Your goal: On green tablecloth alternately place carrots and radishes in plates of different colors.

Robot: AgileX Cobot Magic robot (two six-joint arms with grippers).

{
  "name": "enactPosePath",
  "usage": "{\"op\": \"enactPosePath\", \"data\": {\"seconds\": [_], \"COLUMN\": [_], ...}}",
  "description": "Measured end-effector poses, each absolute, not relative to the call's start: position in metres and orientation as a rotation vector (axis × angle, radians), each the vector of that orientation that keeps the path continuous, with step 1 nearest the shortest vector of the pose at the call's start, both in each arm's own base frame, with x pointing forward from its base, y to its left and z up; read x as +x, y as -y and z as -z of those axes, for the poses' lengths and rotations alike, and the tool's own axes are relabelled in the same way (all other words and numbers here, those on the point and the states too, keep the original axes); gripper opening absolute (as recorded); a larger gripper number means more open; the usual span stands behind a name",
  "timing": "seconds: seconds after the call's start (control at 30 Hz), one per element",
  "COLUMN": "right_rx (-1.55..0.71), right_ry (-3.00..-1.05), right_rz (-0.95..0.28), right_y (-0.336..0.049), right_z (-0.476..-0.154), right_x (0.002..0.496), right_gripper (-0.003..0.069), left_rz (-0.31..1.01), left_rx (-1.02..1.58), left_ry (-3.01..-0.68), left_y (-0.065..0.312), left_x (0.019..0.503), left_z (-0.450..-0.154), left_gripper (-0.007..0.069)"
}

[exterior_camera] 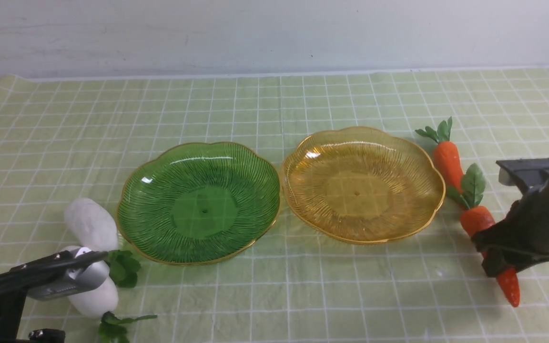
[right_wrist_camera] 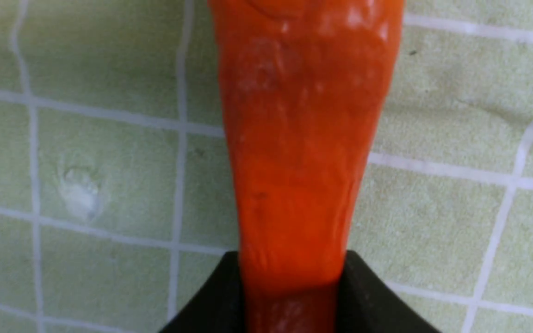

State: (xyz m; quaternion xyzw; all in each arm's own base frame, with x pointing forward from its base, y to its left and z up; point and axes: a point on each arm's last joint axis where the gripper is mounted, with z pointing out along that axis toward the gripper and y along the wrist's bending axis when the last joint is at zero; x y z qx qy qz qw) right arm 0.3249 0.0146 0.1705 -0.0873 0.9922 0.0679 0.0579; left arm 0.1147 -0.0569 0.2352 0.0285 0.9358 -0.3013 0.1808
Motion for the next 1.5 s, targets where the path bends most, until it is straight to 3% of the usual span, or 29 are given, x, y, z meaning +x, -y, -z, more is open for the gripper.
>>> {"op": "enactPosePath", "data": {"seconds": [0.2, 0.33, 0.43, 0.53, 0.7, 0.9, 0.97, 1.1, 1.2, 1.27, 1.5], "right_rx": [-0.18, -0.144, -0.181, -0.23, -0.265, -0.2, -0.195, -0.164, -0.145, -0.096, 0.022], "right_ry": [-2.977, -2.835, -2.629, -2.542, -2.363, -2.333, -2.341, -2.376, -2.386, -2.371, -2.329], "right_rz": [-0.291, -0.445, -0.657, -0.699, -0.653, -0.678, -0.691, -0.694, -0.673, -0.599, -0.391], "right_y": [-0.02, -0.03, -0.045, -0.049, -0.049, -0.05, -0.05, -0.05, -0.048, -0.037, 0.002], "right_z": [-0.227, -0.256, -0.274, -0.275, -0.266, -0.236, -0.222, -0.194, -0.188, -0.187, -0.187], "right_x": [0.311, 0.306, 0.311, 0.318, 0.343, 0.366, 0.372, 0.382, 0.385, 0.389, 0.396], "right_gripper": [0.0216, 0.0216, 0.0216, 0.0216, 0.0216, 0.0232, 0.0274, 0.0431, 0.0485, 0.0526, 0.0534], "left_rz": [0.861, 0.865, 0.864, 0.858, 0.853, 0.848, 0.848, 0.848, 0.848, 0.848, 0.845], "left_rx": [0.032, -0.011, -0.03, -0.038, -0.046, -0.058, -0.059, -0.059, -0.059, -0.059, -0.06], "left_ry": [-2.65, -2.65, -2.646, -2.637, -2.63, -2.619, -2.618, -2.618, -2.618, -2.618, -2.616], "left_y": [0.057, 0.057, 0.056, 0.056, 0.056, 0.055, 0.055, 0.055, 0.055, 0.055, 0.055], "left_x": [0.115, 0.116, 0.116, 0.117, 0.118, 0.119, 0.119, 0.119, 0.119, 0.119, 0.12], "left_z": [-0.235, -0.235, -0.235, -0.236, -0.236, -0.236, -0.236, -0.236, -0.236, -0.236, -0.236], "left_gripper": [0.0006, 0.0006, 0.0006, 0.0006, 0.0006, 0.0006, 0.0006, 0.0006, 0.0006, 0.0006, 0.0006]}}
